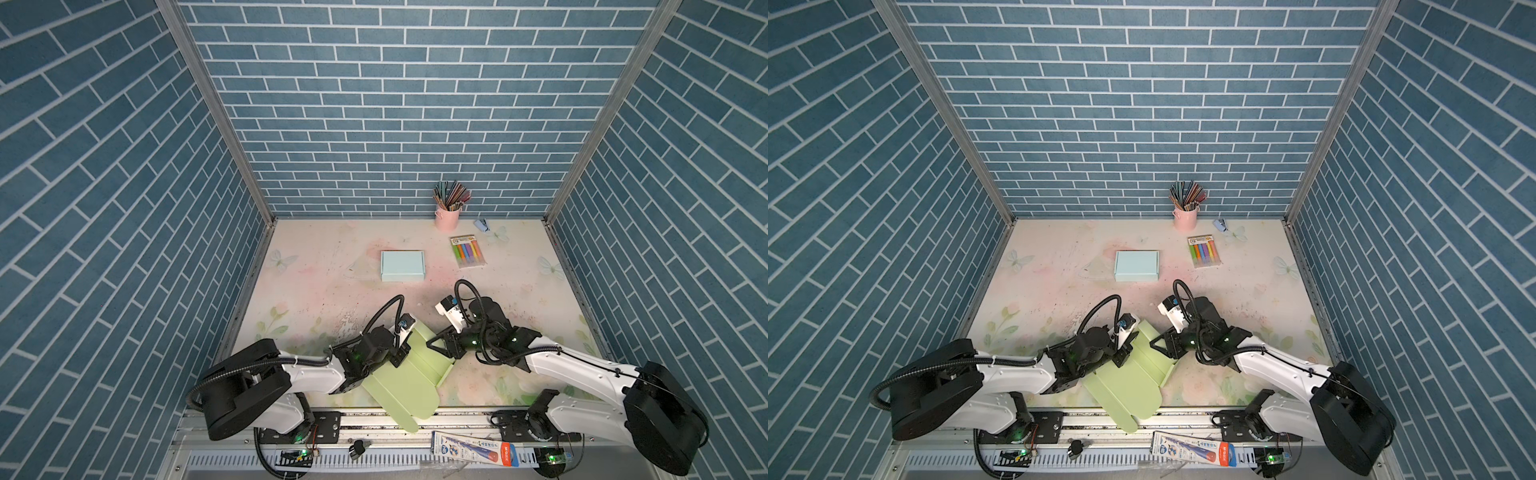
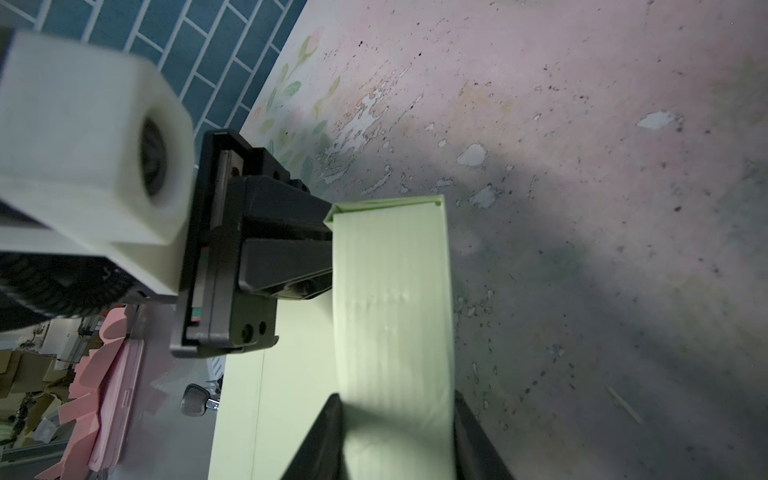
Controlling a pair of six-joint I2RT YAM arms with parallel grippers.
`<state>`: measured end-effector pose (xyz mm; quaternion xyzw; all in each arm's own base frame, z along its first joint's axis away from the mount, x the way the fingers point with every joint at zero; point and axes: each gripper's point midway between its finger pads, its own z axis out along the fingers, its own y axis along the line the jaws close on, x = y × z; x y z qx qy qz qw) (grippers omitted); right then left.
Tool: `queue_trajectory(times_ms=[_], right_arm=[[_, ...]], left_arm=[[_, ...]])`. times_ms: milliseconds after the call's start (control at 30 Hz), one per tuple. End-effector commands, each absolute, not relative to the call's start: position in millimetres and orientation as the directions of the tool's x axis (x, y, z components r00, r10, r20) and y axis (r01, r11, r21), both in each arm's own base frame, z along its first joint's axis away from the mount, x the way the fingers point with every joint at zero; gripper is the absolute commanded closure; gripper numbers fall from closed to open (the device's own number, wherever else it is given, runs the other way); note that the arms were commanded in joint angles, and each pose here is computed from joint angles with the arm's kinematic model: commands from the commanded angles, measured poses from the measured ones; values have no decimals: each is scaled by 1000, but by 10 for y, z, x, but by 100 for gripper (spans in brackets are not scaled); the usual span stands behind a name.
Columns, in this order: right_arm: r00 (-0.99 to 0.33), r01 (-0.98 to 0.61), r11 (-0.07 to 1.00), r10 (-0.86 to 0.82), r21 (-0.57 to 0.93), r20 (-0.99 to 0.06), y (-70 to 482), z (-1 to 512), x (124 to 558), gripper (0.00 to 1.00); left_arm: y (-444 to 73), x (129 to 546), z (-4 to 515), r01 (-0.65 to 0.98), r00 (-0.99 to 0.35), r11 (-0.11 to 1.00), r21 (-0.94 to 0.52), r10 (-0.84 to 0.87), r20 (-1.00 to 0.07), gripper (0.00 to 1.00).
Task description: Fold the paper box
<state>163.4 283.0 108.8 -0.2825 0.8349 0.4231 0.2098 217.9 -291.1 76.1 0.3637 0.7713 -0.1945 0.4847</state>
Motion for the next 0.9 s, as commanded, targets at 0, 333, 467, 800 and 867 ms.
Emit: queue_trajectory(times_ms=[0,333,467,800,867], right_arm=[[-690,-712,433,-286,553,-665,2895,1298,1658,61],[-657,-728,423,-205,540,-726,2861,1637,1690,43],[-668,-696,472,-149,542,-729,2752,1682,1800,37],[-741,-525,565,65,637,-668,2238,1488,2238,49],[-765,-518,561,34,645,-644,2283,1377,2247,51]], left_arm=[[-3028,2159,819,777,-252,628,37,365,-896,96],[-2995,2217,762,754,-257,656,47,359,-897,97],[-3006,2216,687,755,-265,654,44,367,-892,97],[-2990,2236,734,745,-251,665,50,350,-903,96],[-2992,2241,756,745,-245,665,51,344,-906,96]])
